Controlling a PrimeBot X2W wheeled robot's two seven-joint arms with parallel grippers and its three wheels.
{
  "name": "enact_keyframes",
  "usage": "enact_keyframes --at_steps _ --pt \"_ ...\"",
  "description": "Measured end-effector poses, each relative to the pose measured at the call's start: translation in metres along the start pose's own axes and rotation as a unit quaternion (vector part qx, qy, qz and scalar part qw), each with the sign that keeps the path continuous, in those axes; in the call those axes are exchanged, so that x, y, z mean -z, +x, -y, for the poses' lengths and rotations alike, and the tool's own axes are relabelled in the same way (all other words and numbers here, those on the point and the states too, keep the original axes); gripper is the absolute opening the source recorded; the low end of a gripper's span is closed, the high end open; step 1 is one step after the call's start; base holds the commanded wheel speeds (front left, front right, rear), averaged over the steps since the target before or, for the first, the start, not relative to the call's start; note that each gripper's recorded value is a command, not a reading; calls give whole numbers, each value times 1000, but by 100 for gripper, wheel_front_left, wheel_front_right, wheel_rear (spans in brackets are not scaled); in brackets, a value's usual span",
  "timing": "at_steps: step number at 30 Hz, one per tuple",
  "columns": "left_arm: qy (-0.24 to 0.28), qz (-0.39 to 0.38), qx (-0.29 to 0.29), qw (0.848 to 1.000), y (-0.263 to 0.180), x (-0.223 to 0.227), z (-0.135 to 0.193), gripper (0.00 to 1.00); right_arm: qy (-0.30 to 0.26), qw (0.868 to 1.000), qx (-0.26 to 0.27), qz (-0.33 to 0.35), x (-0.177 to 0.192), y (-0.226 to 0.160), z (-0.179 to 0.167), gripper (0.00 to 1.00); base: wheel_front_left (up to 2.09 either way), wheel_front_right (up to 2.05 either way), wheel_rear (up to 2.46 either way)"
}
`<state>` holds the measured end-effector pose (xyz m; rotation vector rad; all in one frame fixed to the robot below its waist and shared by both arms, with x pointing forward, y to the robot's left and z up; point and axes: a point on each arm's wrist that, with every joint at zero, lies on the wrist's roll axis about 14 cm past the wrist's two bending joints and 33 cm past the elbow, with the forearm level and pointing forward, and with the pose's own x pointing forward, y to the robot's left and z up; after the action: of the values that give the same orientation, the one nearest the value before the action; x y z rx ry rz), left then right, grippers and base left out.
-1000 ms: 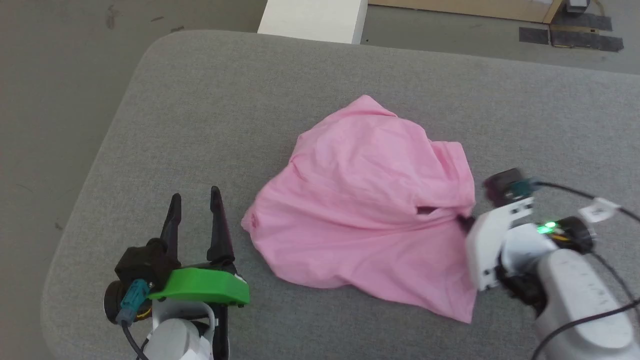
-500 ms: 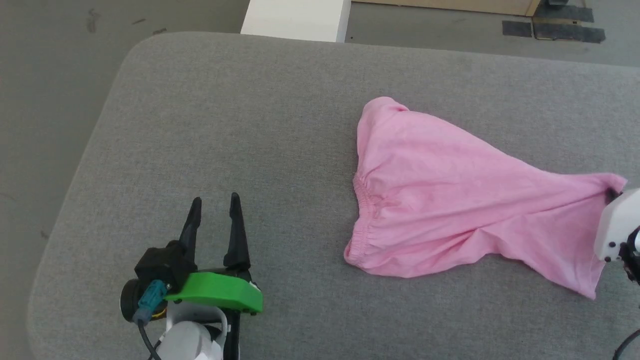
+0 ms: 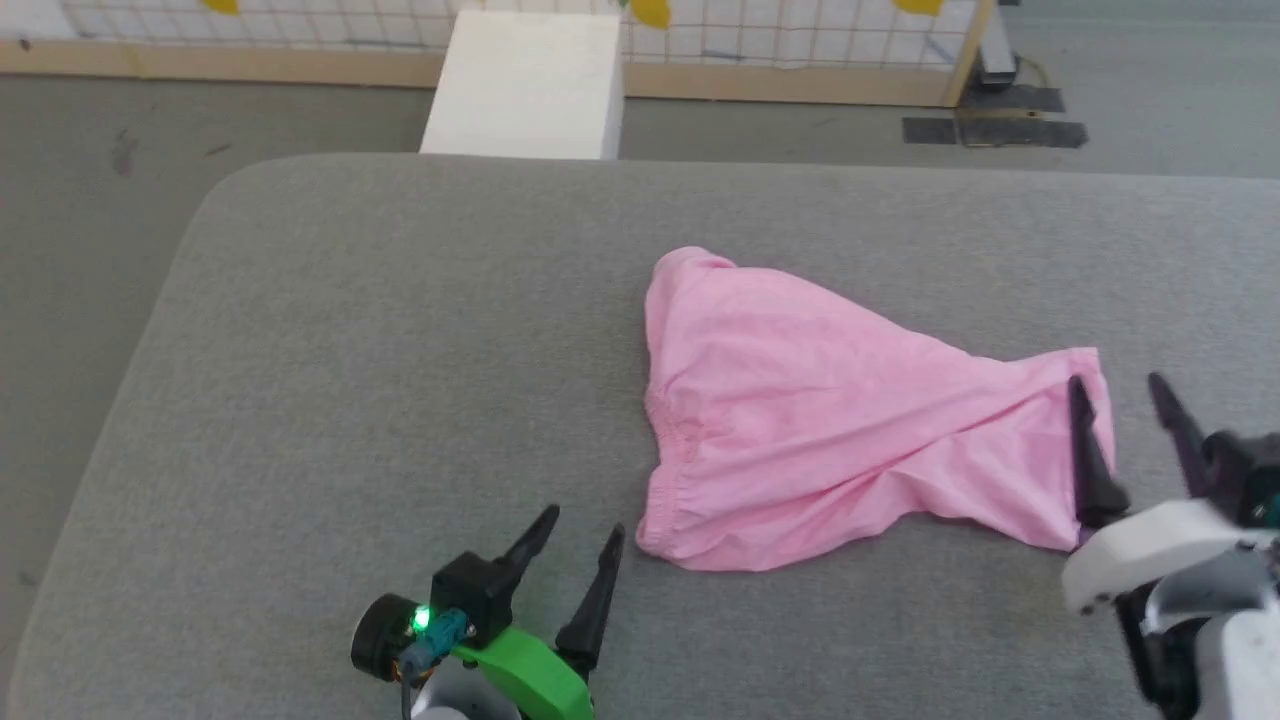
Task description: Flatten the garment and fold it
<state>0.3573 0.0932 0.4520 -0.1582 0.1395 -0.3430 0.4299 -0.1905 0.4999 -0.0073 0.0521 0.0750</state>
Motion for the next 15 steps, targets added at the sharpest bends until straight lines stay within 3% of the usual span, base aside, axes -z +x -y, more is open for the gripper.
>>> enact_keyframes --at_steps 5,15 --pt "7 -34 21 999 5 16 10 100 22 1000 4 0 4 -29 -8 100 0 0 0" --pt "-5 -89 13 996 33 40 21 100 51 998 39 -6 12 -59 9 100 0 0 0"
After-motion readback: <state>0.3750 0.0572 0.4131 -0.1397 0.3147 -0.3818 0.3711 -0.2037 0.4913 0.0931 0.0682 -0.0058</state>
